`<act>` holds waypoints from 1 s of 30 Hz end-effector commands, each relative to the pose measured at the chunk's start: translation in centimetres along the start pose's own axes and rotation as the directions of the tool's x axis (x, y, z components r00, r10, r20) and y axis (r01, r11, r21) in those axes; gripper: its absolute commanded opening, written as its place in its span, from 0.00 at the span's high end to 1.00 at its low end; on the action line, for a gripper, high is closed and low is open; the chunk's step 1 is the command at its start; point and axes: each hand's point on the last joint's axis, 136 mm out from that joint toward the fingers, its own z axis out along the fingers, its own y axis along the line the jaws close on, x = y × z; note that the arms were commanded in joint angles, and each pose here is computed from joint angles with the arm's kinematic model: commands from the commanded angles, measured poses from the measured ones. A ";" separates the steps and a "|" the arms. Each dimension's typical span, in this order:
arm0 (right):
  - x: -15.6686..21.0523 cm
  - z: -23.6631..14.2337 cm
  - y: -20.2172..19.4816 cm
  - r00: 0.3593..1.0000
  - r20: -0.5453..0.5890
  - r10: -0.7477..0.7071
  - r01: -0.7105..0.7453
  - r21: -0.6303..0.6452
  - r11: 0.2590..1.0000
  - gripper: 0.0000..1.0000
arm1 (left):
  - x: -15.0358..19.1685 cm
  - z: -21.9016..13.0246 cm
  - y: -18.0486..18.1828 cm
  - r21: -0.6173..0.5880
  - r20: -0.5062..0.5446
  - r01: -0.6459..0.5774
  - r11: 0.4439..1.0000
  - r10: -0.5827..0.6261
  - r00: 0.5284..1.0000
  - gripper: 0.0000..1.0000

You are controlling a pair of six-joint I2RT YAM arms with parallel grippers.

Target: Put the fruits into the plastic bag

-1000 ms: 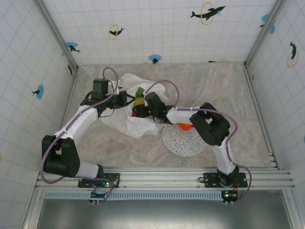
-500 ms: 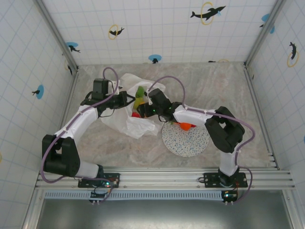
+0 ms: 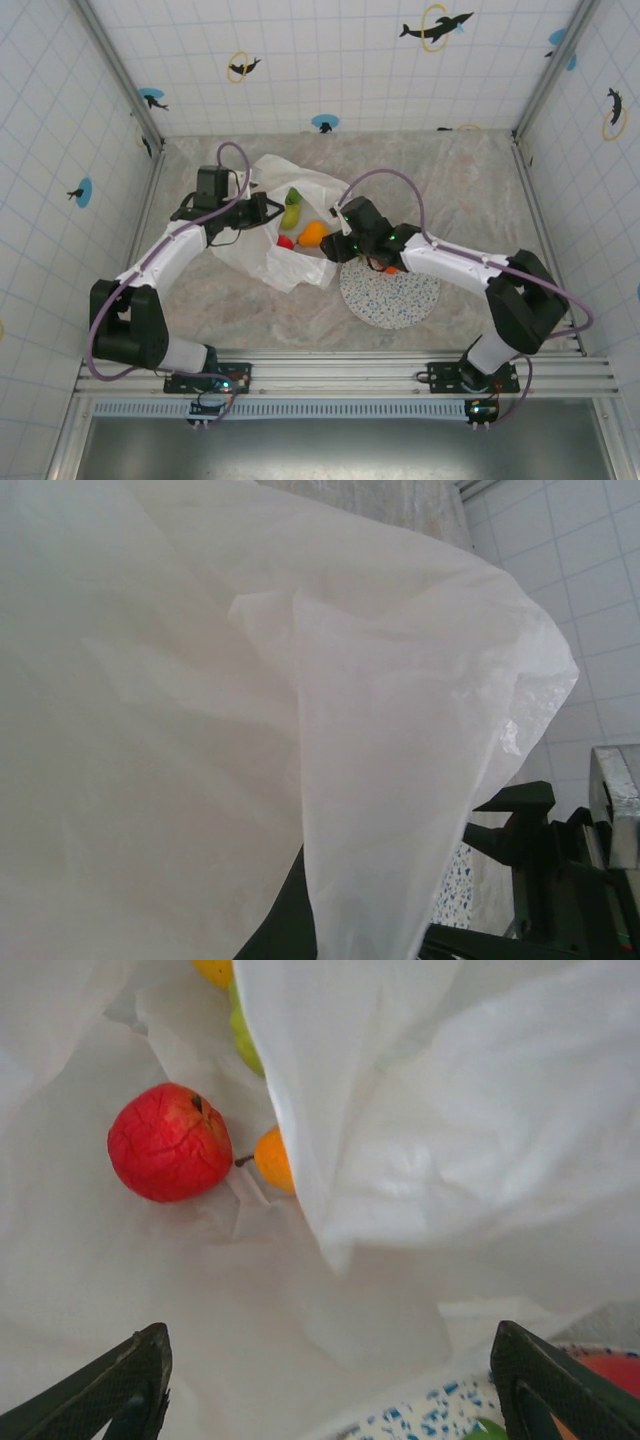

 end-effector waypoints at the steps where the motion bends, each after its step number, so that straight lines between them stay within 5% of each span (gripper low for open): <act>1: 1.5 -1.2 -0.2 1.000 -0.025 -0.006 0.006 -0.026 1.000 0.18 | 0.9 0.6 0.2 0.019 -0.030 0.005 1.000 -0.005 1.000 1.00; 8: 3.8 -4.0 0.0 0.998 -0.014 -0.053 0.052 -0.083 0.995 0.24 | 1.0 0.6 0.2 0.017 -0.028 0.006 1.000 -0.006 1.000 1.00; 17: 5.3 -7.7 -6.1 0.999 -0.018 -0.031 0.034 0.181 0.983 0.25 | 0.9 0.7 0.3 0.020 -0.029 0.009 1.000 -0.009 1.000 1.00; 24: 6.0 -6.6 -8.9 0.985 -0.150 -0.080 0.123 0.308 0.943 0.20 | 1.1 0.8 0.5 0.013 -0.033 0.008 1.000 -0.008 0.999 1.00; 30: 6.7 -4.7 -9.1 0.974 -0.206 -0.093 0.151 0.286 0.946 0.20 | 1.1 0.9 0.5 0.014 -0.034 0.009 1.000 -0.009 0.999 1.00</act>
